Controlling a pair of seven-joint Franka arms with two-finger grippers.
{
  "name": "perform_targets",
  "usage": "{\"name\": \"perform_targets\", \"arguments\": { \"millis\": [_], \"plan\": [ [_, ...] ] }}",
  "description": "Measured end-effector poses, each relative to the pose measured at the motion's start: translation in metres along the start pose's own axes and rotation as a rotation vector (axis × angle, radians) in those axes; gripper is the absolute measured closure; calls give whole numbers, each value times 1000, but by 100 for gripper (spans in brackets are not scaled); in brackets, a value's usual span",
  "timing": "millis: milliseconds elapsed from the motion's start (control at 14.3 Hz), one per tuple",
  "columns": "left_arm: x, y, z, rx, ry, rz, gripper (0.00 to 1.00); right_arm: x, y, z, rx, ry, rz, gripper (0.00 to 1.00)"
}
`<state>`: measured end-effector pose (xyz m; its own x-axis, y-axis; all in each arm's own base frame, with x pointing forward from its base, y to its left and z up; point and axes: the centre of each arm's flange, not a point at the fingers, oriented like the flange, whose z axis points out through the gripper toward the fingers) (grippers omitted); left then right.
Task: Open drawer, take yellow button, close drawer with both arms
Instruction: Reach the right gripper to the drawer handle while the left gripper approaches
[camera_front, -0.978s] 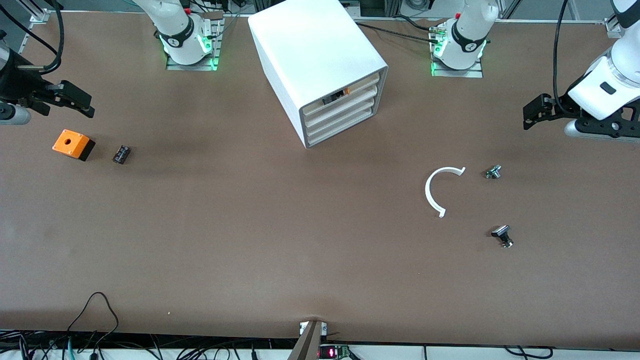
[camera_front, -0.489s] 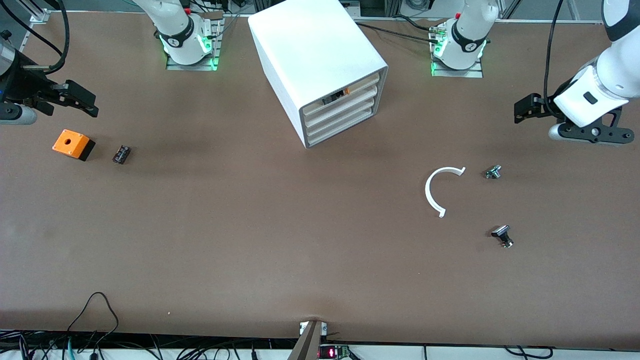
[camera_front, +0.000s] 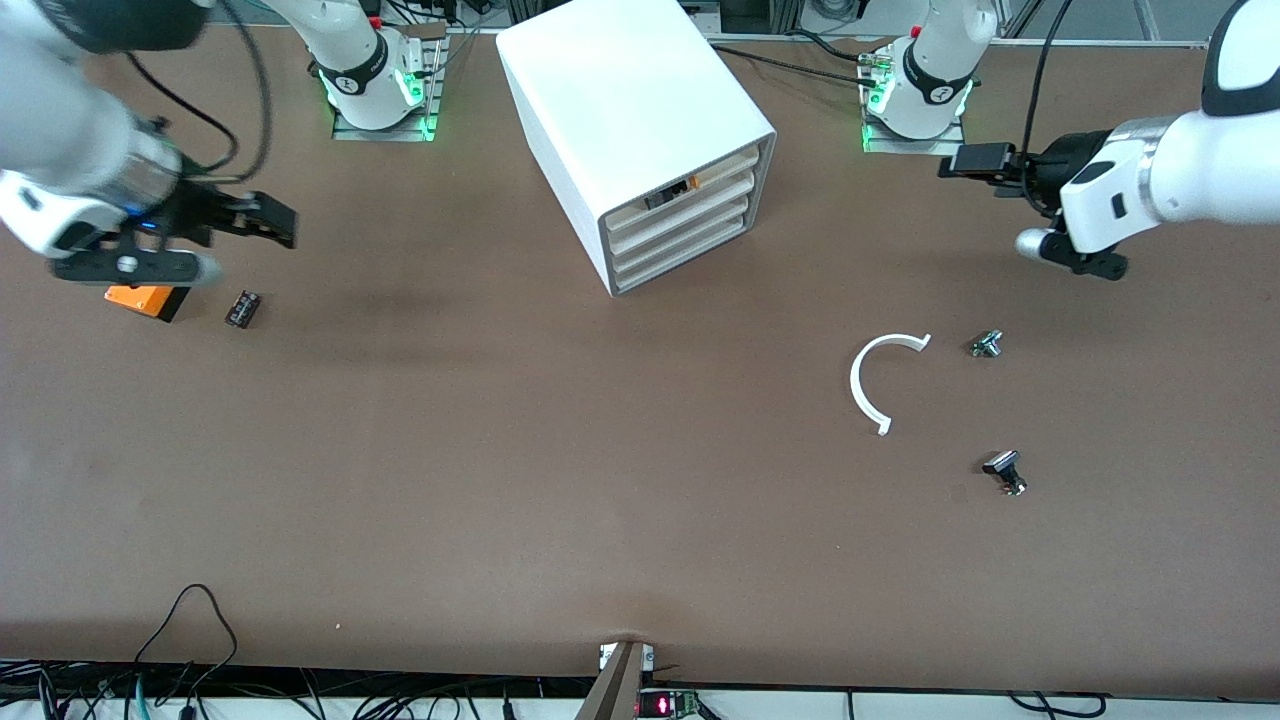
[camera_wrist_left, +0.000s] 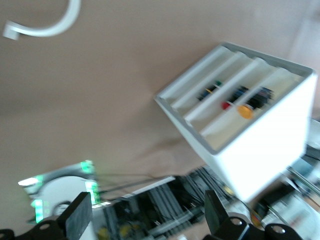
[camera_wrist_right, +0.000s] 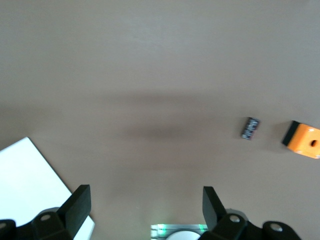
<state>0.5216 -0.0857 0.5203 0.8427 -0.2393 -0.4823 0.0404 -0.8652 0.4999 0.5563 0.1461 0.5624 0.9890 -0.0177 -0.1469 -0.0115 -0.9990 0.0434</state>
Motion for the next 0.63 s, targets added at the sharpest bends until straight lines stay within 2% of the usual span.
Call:
{"name": "perform_targets", "arguments": {
  "millis": [280, 419, 629],
  "plan": [
    [49, 0, 45, -216, -119, 90, 0, 8, -89, 18, 11, 52, 40, 1],
    [74, -12, 73, -304, -105, 236, 0, 16, -114, 19, 22, 66, 63, 1],
    [93, -30, 124, -462, -48, 423, 2, 19, -163, 23, 40, 78, 146, 1]
  ]
}}
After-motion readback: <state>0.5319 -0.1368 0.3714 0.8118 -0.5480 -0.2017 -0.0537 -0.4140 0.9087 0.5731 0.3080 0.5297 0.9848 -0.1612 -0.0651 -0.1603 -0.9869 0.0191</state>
